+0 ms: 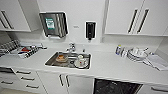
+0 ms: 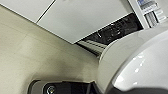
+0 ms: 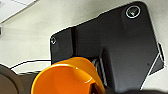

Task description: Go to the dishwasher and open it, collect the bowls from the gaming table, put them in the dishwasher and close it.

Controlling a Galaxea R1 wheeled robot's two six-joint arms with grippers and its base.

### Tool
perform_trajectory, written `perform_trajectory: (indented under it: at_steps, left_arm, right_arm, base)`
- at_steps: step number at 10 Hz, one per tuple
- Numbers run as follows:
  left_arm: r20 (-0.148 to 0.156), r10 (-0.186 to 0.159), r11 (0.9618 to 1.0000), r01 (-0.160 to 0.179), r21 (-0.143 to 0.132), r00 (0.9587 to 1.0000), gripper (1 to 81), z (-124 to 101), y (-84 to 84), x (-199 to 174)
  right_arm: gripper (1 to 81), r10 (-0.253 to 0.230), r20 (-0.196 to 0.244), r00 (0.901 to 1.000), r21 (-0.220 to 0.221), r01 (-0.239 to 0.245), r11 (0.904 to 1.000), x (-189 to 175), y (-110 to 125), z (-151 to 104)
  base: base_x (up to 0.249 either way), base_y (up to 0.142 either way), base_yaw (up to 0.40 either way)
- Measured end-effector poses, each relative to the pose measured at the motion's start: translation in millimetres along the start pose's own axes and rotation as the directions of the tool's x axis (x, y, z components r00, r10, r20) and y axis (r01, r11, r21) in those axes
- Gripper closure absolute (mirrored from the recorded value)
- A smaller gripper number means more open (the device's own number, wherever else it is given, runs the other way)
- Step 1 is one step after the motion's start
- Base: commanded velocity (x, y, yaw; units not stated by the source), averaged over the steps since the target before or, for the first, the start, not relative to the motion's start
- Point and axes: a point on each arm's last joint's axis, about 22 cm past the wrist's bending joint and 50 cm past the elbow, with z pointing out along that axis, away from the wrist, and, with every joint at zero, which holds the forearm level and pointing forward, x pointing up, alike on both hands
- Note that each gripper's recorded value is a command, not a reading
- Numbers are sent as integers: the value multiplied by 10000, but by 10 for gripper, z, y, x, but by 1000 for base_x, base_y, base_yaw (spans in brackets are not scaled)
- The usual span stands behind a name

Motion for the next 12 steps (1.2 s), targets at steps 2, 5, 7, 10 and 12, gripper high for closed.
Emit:
perform_trajectory:
  at_steps: [2, 5, 7, 10, 12]
  left_arm:
    - [293, 133, 9980, -115, -614, 9995, 811, 104, 202, 130]
    - [874, 5, 9806, 167, -1954, 9962, 811, 483, 714, 14]
    - [855, 180, 9778, 3, -2094, 9962, 811, 676, 937, 136]
    - [1180, 443, 9782, -190, -2070, 9920, 811, 950, 1378, 133]
    - [1042, 709, 9838, -523, -1714, 9920, 811, 1176, 1610, 432]
  right_arm:
    - [811, 2, 7, 10000, 2, -2, 10000, 1, -3, 2]
    - [811, 6, 14, 10000, -1, -6, 10000, -1, -2, 2]
    - [811, 8, 12, 10000, 2, -8, 10000, -1, -2, 2]
    - [811, 83, 107, 9999, 27, -83, 10000, -45, -13, 10]
    - [811, 268, 387, 9989, -11, -268, 9996, -151, 2, 20]
  base:
    - [0, 0, 0]
    - [0, 0, 0]
    - [0, 0, 0]
    - [0, 0, 0]
    - [0, 0, 0]
